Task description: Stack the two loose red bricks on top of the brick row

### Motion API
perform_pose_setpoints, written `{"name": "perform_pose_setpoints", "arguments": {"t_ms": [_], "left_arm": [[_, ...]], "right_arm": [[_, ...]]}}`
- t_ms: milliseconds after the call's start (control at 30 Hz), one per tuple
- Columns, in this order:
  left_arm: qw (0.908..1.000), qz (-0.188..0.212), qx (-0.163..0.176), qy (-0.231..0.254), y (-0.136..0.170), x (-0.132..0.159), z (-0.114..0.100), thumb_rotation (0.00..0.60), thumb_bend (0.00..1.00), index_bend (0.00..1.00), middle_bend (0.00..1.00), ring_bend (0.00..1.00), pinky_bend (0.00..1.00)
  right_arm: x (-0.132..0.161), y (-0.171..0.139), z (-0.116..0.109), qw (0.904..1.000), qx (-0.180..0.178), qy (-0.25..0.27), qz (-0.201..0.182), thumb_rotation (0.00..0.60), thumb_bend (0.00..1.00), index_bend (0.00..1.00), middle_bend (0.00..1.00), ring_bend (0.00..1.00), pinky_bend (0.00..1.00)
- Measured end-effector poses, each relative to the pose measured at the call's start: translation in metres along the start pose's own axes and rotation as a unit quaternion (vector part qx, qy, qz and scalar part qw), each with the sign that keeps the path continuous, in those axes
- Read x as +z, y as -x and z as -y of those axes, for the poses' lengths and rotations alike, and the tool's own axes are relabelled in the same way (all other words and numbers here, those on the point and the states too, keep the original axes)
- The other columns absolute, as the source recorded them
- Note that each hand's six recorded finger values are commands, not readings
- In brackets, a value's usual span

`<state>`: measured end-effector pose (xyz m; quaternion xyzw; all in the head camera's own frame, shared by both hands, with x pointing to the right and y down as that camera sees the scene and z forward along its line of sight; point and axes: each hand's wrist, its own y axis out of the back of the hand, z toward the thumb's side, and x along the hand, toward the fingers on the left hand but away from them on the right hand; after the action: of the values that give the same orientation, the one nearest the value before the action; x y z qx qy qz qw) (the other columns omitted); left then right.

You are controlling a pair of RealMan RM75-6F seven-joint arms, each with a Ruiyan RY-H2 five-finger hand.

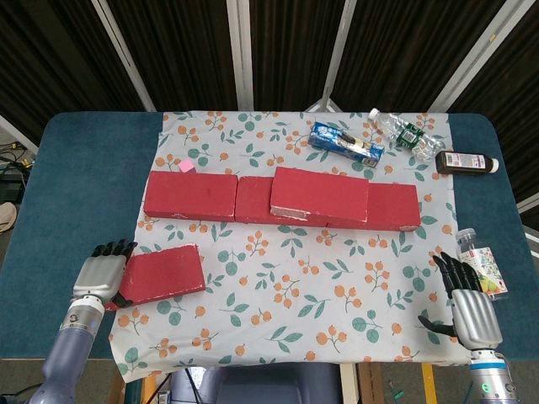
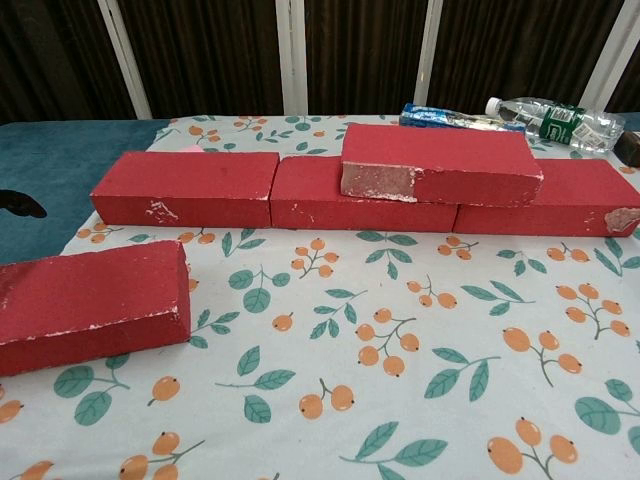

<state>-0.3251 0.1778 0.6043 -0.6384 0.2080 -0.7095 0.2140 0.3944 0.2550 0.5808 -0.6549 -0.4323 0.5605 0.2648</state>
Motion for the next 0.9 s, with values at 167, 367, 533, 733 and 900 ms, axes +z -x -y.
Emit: {"name": "perform_pose_setpoints", "arguments": {"t_ms": [167,367,533,733,900], "left_arm": [[0.9999,0.007,-0.009,-0.003,-0.004,0.01,0.01,0.6,0.0,0.0,0.0,0.0,0.0],[0.9998,0.011,-0.013,-0.011,-0.007,0.018,0.015,0.6,0.0,0.0,0.0,0.0,0.0],[0.9998,0.006,-0.013,-0.015,-0.012,0.019,0.017,0.6,0.0,0.0,0.0,0.0,0.0],[0.9996,0.005,-0.023,-0.015,-0.018,0.021,0.023,0.6,0.0,0.0,0.0,0.0,0.0],[0.9995,0.007,-0.026,-0.018,-0.023,0.025,0.027,0.6,0.0,0.0,0.0,0.0,0.0]], "right_arm": [[-0.002,0.0,-0.003,1.0,-0.003,0.005,0.005,0.6,0.15,0.0,0.0,0.0,0.0],[-0.003,-0.001,-0.006,0.9999,-0.009,0.007,0.007,0.6,0.15,0.0,0.0,0.0,0.0],[-0.002,-0.001,-0.005,0.9999,-0.007,0.008,0.005,0.6,0.15,0.0,0.0,0.0,0.0],[-0.003,0.002,0.0,0.9999,0.004,0.012,0.008,0.6,0.15,0.0,0.0,0.0,0.0],[-0.005,0.004,-0.001,0.9999,0.002,0.011,0.012,0.6,0.15,0.0,0.0,0.0,0.0]]}}
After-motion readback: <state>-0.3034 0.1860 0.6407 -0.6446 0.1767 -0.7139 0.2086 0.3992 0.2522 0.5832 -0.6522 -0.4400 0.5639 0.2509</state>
